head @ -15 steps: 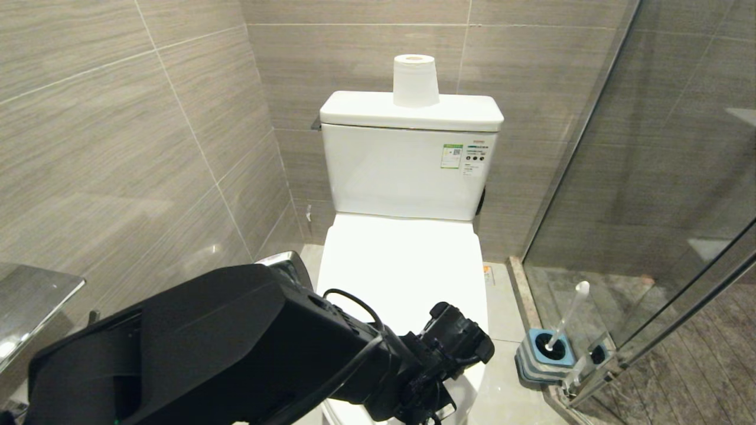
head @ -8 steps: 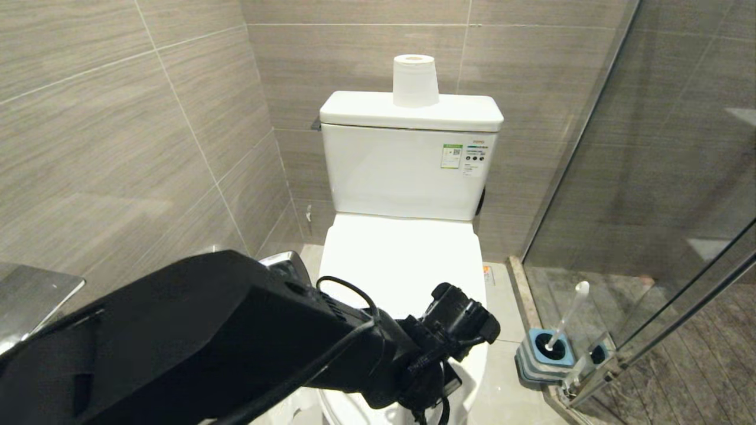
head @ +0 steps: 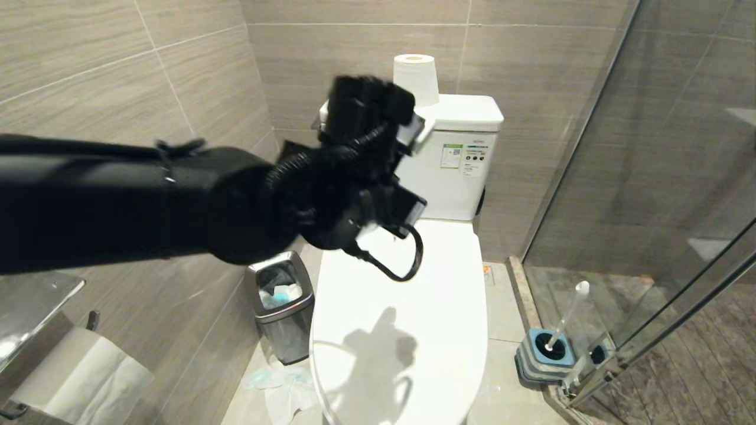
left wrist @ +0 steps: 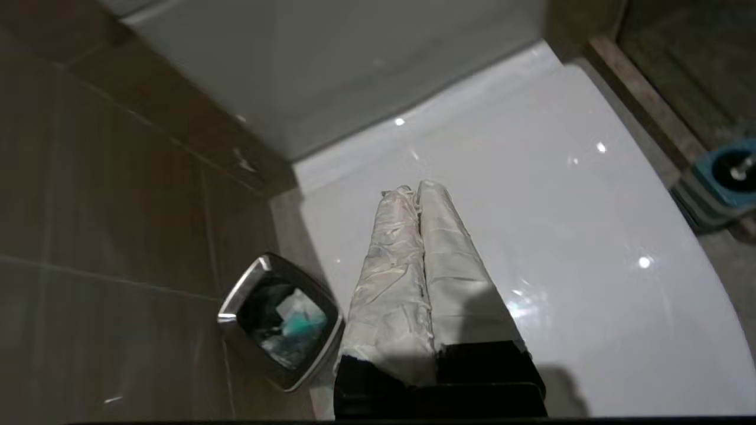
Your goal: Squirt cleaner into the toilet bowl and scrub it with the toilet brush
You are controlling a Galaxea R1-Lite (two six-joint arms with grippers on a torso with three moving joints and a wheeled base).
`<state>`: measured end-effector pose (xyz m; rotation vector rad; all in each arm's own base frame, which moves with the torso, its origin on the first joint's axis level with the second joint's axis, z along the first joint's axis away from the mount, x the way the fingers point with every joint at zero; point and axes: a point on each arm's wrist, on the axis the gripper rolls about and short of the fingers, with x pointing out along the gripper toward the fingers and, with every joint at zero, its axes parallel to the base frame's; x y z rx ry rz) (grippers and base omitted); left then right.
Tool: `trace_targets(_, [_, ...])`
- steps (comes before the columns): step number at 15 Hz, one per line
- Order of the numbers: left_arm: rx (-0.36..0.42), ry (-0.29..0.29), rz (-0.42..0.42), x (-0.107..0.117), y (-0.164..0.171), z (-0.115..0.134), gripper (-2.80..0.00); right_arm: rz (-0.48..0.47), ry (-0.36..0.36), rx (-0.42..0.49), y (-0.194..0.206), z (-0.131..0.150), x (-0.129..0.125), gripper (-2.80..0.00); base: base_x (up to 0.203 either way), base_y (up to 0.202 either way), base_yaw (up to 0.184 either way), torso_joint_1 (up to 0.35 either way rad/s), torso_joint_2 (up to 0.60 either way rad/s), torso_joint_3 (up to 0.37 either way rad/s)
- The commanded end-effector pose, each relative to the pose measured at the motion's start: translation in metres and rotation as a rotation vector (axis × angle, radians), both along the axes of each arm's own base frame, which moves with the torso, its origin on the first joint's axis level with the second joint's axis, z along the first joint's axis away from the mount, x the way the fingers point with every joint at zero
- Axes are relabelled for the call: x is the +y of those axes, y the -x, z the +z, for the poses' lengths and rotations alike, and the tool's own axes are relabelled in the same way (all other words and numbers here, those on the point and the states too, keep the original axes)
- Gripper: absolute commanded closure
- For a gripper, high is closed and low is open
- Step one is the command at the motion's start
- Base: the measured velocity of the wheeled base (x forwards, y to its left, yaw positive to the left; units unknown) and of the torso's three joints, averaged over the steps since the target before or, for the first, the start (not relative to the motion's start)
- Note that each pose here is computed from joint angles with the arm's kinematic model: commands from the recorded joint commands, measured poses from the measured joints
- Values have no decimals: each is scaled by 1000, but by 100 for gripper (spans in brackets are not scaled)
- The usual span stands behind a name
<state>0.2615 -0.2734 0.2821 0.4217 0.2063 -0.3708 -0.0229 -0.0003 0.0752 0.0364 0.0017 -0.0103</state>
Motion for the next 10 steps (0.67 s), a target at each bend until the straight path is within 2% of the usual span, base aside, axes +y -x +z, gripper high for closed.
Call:
trace_targets(1, [-141, 134, 79, 69, 29, 78, 0, 0, 0, 1, 0, 0, 0, 0, 0, 0, 0, 0, 0, 0])
trace_targets(3, [-178, 166, 159, 120, 46, 108, 0, 1, 0, 1, 0, 0, 0, 0, 0, 0, 0, 0, 0, 0])
trace_targets(6, [-221, 219, 224, 195, 76, 135, 0, 0, 0, 2, 0, 0, 0, 0, 0, 0, 0, 0, 0, 0])
trace_targets(10, [-233, 266, 350, 263, 128, 150, 0, 1, 0, 2, 0, 0, 0, 0, 0, 0, 0, 0, 0, 0])
